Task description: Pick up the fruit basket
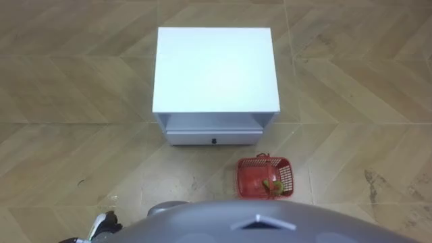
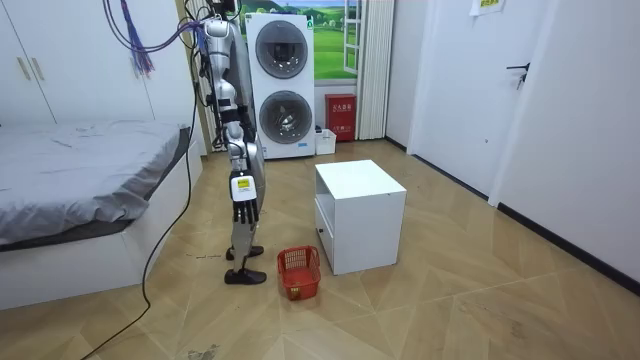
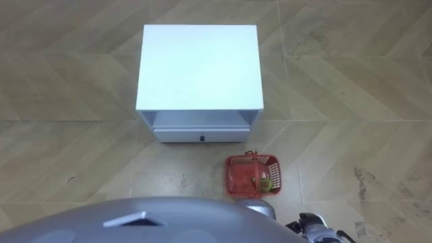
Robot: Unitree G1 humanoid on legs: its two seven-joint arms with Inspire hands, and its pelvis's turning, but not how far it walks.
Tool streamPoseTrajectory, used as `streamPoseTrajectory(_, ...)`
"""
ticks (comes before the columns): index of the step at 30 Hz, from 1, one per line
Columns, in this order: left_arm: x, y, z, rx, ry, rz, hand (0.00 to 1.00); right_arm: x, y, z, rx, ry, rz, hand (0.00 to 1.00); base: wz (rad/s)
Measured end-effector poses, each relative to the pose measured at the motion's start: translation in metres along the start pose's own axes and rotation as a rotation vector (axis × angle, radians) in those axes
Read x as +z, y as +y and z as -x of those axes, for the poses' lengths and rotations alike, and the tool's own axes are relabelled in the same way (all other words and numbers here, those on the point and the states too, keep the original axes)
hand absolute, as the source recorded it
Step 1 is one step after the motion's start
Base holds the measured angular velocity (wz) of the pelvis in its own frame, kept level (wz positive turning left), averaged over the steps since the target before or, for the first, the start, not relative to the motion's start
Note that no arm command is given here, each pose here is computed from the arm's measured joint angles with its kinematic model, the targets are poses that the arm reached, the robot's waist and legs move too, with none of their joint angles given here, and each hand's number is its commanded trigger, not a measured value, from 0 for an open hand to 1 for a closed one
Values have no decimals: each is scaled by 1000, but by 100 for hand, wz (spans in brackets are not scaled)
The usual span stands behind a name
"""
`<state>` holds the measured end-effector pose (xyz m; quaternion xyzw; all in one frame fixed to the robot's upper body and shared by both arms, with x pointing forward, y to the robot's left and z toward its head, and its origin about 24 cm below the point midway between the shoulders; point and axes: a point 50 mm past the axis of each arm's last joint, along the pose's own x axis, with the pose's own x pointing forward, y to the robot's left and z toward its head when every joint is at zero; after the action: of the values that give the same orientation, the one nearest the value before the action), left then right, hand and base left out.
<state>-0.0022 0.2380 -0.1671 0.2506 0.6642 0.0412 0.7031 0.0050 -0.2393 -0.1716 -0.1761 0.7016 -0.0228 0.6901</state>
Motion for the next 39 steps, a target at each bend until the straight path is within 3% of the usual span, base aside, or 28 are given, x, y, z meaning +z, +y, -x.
streamPoseTrajectory(39,0,-4,1,10,-3,7,0,1,0,0,9,-5,-7,0,0)
